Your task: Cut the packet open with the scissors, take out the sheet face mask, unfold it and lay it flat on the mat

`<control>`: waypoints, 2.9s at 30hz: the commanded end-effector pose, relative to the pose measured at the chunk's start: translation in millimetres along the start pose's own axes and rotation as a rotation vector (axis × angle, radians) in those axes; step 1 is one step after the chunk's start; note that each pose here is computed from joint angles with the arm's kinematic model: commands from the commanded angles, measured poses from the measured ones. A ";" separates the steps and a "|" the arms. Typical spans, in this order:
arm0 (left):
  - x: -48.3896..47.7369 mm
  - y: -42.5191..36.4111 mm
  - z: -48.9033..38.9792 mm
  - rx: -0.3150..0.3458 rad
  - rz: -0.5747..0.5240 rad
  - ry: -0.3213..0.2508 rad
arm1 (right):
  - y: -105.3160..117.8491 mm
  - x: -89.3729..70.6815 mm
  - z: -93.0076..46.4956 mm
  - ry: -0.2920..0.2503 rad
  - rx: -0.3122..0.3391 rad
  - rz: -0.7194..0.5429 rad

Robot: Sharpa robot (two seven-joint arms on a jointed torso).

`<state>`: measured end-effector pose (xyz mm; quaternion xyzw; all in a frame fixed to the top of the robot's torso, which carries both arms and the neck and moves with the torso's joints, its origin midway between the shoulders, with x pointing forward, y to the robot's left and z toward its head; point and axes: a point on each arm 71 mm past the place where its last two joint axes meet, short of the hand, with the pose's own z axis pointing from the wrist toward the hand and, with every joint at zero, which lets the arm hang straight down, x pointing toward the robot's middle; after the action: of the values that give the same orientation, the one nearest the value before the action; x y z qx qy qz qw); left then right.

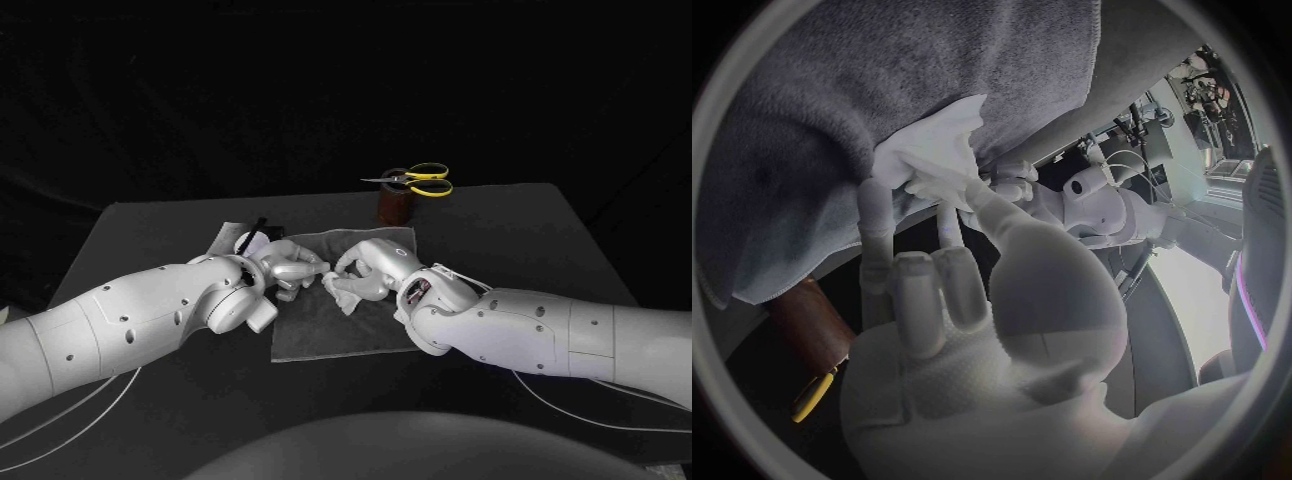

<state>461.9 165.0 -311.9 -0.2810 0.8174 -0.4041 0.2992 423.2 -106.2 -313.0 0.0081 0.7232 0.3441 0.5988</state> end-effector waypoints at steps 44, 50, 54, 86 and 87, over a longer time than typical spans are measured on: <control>-5.1 -5.8 -4.2 0.135 -0.110 0.028 | 5.5 -42.1 7.0 0.017 -0.056 0.007; -4.4 -8.7 -3.0 0.192 -0.138 0.071 | 4.3 -47.9 10.7 0.068 -0.041 0.004; -4.2 -9.6 -2.1 0.215 -0.135 0.097 | 4.5 -48.0 11.3 0.086 -0.039 0.002; -9.0 -9.2 1.2 0.235 0.012 0.061 | 4.7 -51.4 10.7 0.070 -0.047 -0.004; -9.0 -9.1 1.2 0.233 0.014 0.060 | 4.7 -51.5 10.6 0.069 -0.048 -0.005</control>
<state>469.7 167.0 -304.6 -0.2373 0.7794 -0.5003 0.2931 445.0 -119.5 -268.1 -0.0175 0.7381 0.3588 0.5711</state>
